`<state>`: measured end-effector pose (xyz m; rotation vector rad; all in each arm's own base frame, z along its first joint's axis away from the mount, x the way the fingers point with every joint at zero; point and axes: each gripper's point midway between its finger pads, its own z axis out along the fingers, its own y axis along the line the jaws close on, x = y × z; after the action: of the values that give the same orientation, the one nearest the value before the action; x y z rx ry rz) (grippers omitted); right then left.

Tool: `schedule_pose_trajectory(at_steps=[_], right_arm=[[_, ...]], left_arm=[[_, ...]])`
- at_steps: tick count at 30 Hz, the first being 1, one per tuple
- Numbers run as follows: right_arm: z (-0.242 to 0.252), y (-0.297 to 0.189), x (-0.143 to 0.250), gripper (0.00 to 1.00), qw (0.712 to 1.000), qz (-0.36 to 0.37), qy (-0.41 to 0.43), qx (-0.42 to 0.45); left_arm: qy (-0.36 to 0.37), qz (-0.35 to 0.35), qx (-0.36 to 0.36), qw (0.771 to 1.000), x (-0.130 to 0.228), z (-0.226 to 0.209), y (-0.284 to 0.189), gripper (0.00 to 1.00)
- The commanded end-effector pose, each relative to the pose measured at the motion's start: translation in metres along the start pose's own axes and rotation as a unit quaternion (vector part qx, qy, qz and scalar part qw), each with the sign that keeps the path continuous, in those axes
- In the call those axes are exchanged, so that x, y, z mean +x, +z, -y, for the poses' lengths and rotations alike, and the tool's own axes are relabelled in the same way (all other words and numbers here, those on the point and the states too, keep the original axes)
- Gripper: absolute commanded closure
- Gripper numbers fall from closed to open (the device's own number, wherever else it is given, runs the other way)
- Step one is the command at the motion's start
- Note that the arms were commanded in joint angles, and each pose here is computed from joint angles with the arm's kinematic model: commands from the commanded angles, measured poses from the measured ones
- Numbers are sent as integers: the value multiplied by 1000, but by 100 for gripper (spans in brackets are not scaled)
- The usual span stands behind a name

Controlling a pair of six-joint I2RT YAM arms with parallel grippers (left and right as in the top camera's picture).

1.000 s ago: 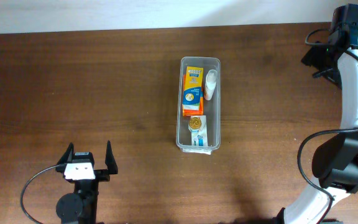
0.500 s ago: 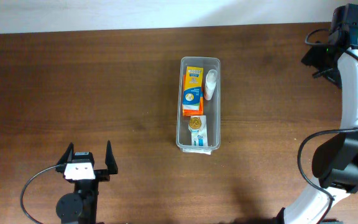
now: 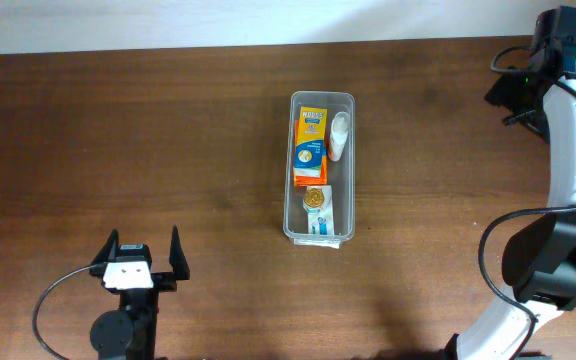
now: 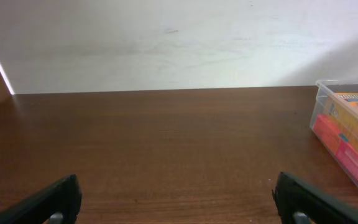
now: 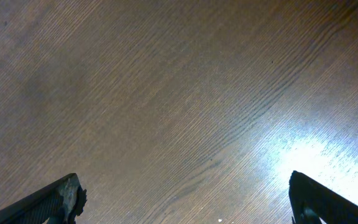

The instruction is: Pack container

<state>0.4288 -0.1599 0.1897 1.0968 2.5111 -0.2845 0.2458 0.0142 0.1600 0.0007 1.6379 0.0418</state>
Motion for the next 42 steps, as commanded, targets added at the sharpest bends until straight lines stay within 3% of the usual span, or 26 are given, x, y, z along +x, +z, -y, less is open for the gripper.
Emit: schedule_pose_trajectory(at_steps=[1,15,25,34,37,42], right_arm=[[5,4,-1,2,1000,0,-1,11],[16,-12,-10,2,999,29,4,27],[41,-109,-21,2,991,127,38,-22],[57,-223,-31,2,948,281,84,-125],[57,-243,-29,2,939,310,61,-138],[27,-262,-25,2,914,372,-68,-149]], left_arm=[[6,-1,-1,1000,1,0,0,1],[6,-1,-1,1000,1,0,0,0],[6,-1,-1,1000,1,0,0,1],[6,-1,-1,1000,1,0,0,1],[6,-1,-1,1000,1,0,0,1],[6,-1,-1,1000,1,0,0,1]])
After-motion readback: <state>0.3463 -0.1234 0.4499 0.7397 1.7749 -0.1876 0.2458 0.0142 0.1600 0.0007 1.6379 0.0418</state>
